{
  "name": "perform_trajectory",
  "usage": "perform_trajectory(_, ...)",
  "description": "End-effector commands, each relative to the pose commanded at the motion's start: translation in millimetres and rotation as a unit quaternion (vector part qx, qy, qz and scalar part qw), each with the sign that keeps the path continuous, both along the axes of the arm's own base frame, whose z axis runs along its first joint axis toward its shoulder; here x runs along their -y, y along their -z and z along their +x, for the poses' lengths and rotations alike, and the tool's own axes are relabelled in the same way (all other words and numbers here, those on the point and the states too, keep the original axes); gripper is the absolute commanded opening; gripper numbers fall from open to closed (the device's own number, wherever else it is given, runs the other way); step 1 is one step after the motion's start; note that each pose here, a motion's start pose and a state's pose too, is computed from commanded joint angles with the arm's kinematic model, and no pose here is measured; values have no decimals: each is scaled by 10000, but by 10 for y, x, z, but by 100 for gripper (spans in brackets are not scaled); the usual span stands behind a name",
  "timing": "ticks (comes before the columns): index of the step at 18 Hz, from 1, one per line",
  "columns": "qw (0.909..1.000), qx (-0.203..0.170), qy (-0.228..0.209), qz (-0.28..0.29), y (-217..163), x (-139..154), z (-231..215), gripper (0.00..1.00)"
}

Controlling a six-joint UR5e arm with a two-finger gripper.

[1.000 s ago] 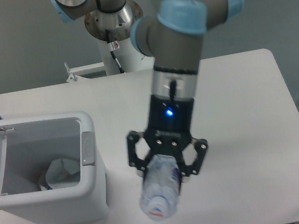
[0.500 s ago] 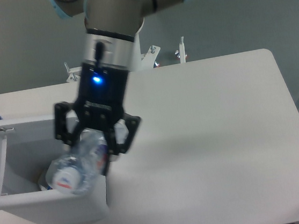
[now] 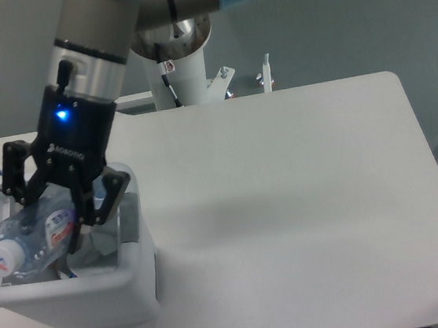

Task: Place the trash in the trash can
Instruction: 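Lift the water bottle and carry it into the trash bin, then open the gripper to release the bottle inside the bin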

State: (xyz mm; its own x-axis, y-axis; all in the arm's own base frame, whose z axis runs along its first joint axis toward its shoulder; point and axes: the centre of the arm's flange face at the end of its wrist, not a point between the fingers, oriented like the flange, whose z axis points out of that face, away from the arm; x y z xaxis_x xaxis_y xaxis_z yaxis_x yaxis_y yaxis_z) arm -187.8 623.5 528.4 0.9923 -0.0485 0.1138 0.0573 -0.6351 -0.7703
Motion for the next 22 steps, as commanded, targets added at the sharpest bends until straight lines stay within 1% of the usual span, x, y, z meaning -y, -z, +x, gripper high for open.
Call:
perform_trajectory(2, 9999, 58, 61, -90, 120, -40, 65, 63)
perform_trajectory(6, 9996, 148, 82, -238, 301, -21, 101, 64)
perform_trajectory(10, 9992, 212, 84, -329, 406, 13, 133, 68)
perform_trajectory(12, 9992, 216, 84, -336, 415, 9, 131, 76)
perform_trajectory(13, 9992, 192, 102, -337, 423, 13, 122, 89)
perform_trajectory(15, 9992, 200, 82, -337, 414, 17, 123, 98)
perform_trajectory(16, 9992, 206, 74, -328, 404, 24, 118, 100)
perform_trajectory(22, 9995, 181, -15, -276, 330, 83, 32, 100)
